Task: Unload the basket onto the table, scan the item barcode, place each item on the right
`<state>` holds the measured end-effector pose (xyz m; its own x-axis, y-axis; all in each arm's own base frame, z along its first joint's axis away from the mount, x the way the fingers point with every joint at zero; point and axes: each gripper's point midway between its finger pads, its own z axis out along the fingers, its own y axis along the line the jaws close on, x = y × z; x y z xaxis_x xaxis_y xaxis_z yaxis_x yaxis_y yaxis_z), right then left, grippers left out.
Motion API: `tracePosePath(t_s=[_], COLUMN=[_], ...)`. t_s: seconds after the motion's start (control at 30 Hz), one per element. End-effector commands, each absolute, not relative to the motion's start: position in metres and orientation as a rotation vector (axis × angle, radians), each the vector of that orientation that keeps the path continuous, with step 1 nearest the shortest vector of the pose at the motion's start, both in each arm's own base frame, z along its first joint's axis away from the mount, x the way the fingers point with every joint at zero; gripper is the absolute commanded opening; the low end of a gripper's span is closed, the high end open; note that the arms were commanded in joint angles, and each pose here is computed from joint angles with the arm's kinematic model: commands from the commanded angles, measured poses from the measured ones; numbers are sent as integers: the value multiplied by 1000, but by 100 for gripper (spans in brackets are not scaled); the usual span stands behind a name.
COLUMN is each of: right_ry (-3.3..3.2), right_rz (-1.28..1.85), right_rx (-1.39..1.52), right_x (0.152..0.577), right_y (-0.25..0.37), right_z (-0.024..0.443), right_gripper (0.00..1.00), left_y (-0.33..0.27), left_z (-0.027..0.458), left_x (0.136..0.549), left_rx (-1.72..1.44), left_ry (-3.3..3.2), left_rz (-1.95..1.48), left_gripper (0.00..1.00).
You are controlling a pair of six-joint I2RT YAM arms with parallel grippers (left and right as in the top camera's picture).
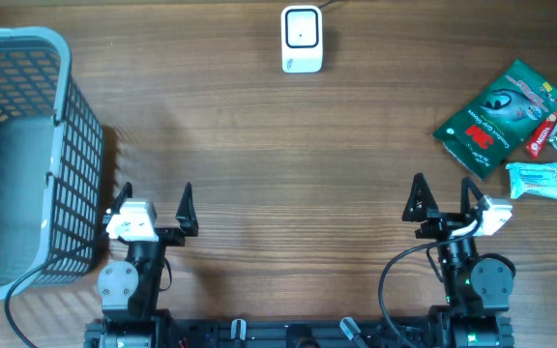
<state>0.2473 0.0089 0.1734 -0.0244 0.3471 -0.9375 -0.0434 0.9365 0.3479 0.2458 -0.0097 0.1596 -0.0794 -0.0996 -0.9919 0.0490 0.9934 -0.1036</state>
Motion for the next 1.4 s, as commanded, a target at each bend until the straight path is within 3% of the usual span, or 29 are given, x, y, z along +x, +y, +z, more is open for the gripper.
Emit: tracePosePath(t_s=[0.0,1.37], right_ry=[1552,1622], right_rz=[317,178], right_rx=[258,116], right_x=[247,250], right_y=[7,9], right_z=[176,163], right_gripper=[100,100], left_y=[-11,-11], left_z=[158,158], left_x=[246,246], left_rx=[-38,-38], left_ry=[1641,1641], left_rz=[-132,-132], left_gripper=[100,100])
